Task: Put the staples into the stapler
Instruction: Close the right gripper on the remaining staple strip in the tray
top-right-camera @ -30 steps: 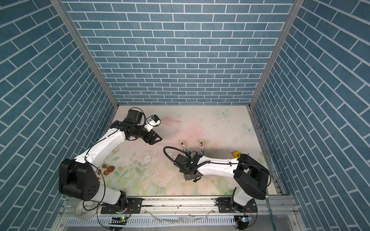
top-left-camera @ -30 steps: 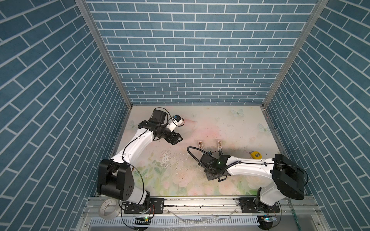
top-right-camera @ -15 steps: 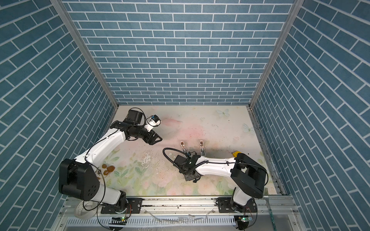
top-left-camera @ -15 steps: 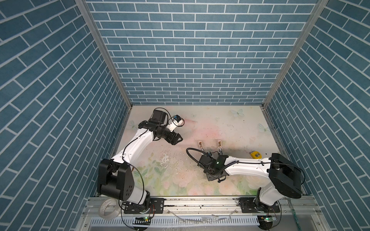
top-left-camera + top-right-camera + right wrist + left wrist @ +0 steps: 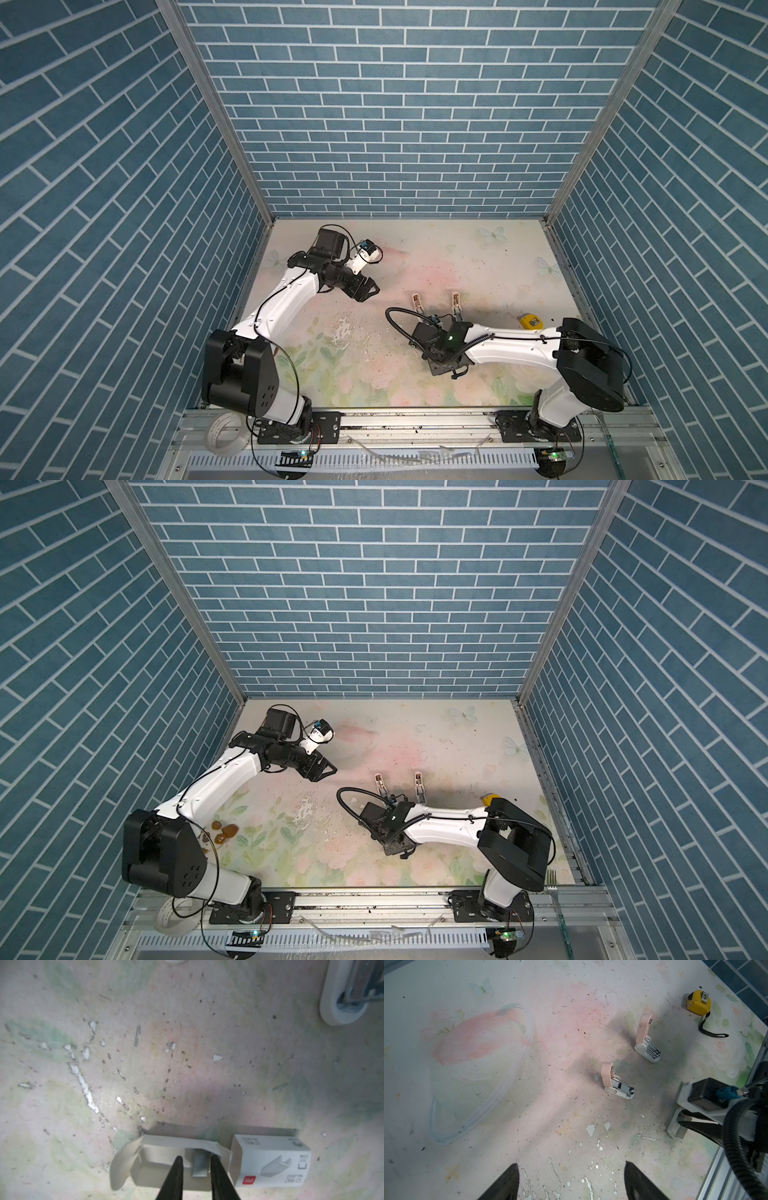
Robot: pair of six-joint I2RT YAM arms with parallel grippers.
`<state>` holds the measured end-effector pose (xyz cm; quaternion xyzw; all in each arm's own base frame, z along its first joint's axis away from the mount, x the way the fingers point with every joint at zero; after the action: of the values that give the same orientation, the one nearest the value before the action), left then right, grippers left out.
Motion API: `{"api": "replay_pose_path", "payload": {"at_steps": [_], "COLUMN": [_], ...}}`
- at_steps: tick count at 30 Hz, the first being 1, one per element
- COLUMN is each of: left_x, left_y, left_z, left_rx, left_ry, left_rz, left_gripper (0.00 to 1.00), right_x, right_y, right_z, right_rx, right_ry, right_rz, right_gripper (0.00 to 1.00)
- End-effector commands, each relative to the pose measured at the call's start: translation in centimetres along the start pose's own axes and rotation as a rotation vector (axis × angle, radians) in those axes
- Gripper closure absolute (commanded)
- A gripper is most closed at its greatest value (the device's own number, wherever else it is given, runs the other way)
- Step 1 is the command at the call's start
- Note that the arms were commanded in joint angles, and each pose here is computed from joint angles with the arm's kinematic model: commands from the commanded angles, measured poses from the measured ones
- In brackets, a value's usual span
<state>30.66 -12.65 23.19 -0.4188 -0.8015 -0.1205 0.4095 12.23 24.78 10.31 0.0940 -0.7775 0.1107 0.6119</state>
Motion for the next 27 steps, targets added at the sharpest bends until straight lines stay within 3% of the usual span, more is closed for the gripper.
{"api": "replay_pose_path", "payload": {"at_steps": [1, 27], "left_x": [0.07, 0.07], "left_y": [-0.01, -0.08], "left_z": [0.28, 0.32], "left_rx": [0.005, 0.003], "left_ry": [-0.005, -0.008], "left_rz": [0.007, 0.011], "left_gripper": [0.19, 0.19], "right_x": [-0.02, -0.57], "right_y": [-0.22, -0.27], "right_z": [0.15, 0.25], "right_rx": [-0.027, -0.059], "right_ry": [0.002, 0.004], "right_rz": [0.045, 0.066], "right_gripper": [0.74, 0.72]}}
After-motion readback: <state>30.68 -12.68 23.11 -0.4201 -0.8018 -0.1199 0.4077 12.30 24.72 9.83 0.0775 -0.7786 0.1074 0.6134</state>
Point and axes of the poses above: each gripper's point midway between its finger pads, its own x axis back along the fingers, its own y axis along the line the jaws close on, z = x × y, the point moved 8 cm from there along x, back along the fingers, and after that the axes turned 4 degrees about -x, right-handed, at the moved point
